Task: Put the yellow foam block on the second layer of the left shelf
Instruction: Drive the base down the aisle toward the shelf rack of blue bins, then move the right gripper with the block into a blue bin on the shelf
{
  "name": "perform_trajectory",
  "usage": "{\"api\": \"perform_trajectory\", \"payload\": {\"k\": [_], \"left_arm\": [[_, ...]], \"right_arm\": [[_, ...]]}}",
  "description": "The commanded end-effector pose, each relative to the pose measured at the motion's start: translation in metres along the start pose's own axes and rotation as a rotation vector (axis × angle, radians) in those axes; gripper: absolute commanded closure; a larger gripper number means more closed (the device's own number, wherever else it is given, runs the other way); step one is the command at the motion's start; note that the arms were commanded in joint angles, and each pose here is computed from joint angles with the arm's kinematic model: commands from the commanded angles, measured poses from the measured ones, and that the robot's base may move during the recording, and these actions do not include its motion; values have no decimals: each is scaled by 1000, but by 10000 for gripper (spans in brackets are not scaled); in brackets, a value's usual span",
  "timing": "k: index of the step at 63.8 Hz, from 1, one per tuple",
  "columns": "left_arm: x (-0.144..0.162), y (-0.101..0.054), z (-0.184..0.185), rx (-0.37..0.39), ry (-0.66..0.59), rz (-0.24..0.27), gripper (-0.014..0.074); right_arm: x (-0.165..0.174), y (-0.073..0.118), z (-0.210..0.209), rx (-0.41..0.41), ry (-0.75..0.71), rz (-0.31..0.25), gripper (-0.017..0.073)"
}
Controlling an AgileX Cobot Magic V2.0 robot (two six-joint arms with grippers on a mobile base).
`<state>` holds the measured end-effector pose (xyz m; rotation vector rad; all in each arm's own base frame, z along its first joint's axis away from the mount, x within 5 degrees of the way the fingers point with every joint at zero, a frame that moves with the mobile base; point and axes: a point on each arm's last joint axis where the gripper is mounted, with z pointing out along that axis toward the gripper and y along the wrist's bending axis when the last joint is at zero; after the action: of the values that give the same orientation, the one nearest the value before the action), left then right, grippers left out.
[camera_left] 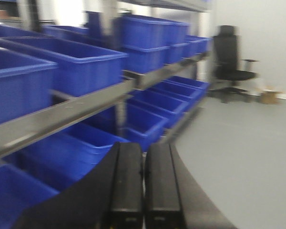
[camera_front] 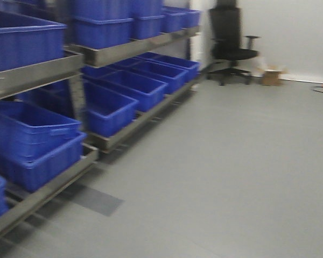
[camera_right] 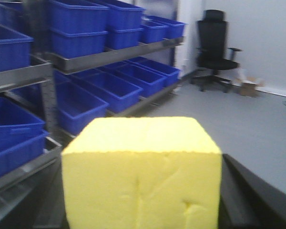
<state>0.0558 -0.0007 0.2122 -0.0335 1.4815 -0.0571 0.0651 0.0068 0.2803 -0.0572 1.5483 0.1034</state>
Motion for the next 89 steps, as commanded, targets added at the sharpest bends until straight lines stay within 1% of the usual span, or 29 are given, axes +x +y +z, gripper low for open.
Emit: {"api": "perform_trajectory", "payload": {"k": [1, 89], "left_arm": [[0, 0, -1, 5, -75, -9, 470], [0, 0, -1, 5, -75, -9, 470]], "right_arm": [[-17, 0, -1, 6, -109, -10, 39], [-17, 0, -1, 6, -109, -10, 39]]}}
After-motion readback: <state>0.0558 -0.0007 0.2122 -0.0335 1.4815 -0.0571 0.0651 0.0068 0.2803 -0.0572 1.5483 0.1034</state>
